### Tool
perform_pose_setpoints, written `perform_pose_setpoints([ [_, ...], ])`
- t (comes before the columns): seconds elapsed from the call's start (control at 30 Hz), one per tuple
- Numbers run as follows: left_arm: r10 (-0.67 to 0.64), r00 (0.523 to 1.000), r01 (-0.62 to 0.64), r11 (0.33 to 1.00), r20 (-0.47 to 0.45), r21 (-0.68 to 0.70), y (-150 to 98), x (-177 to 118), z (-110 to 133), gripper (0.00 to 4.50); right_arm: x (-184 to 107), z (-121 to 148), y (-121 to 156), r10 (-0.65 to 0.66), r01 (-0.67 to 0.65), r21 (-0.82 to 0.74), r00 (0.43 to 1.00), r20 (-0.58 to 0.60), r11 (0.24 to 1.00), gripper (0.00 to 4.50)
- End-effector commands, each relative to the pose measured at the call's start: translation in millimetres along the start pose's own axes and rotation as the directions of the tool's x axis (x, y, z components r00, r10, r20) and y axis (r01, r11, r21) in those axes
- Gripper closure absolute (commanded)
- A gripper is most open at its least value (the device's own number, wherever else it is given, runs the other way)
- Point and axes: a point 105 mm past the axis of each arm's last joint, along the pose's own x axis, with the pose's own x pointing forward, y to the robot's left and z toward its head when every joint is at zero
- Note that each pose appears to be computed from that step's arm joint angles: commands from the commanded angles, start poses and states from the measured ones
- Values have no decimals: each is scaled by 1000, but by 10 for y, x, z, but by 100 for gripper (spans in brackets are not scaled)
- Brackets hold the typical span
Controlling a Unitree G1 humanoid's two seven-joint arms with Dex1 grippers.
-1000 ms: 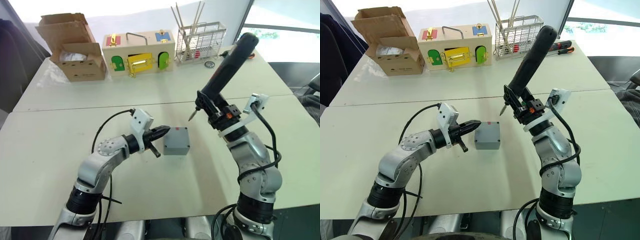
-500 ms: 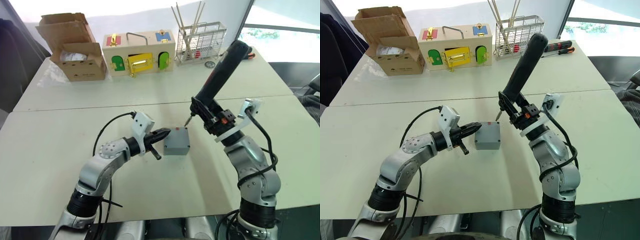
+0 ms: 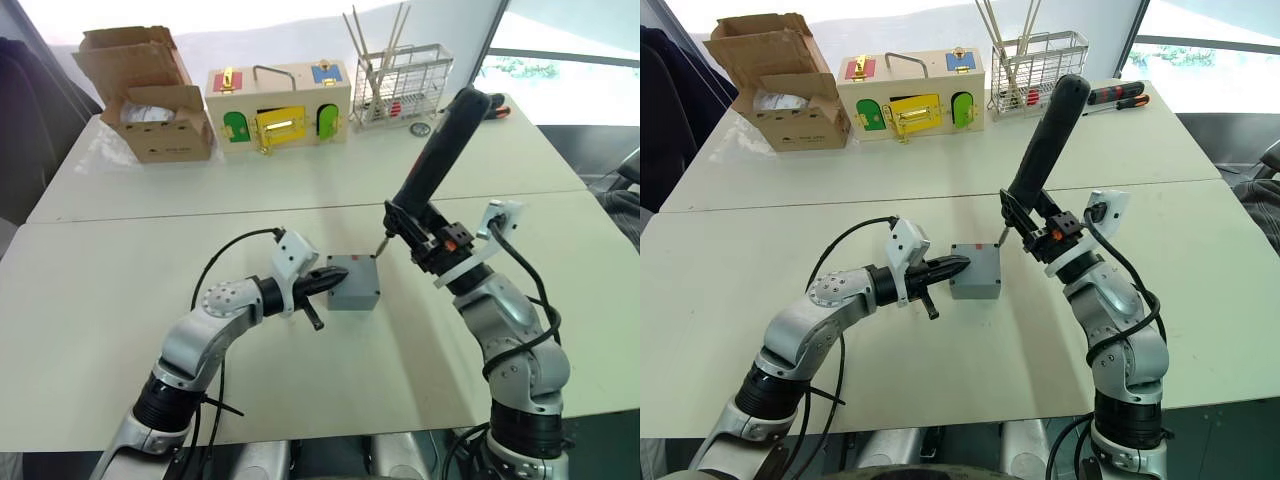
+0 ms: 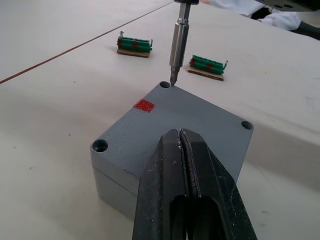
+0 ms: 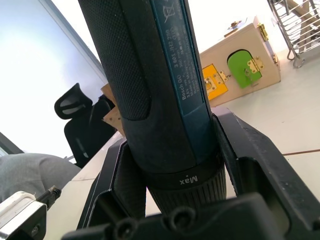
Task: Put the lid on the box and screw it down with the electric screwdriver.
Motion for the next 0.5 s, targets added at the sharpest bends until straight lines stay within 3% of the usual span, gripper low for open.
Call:
perform_pose_setpoints([
  [0.03, -10, 1000, 10, 1000, -8, 1, -16, 21, -15, 450, 45, 214, 96, 53, -50, -34, 994, 91, 998, 272],
  [0.5, -4, 1000, 4, 1000, 0, 3, -22, 40, -11, 450, 49, 62, 5, 48, -46, -76, 998, 29, 996, 272],
])
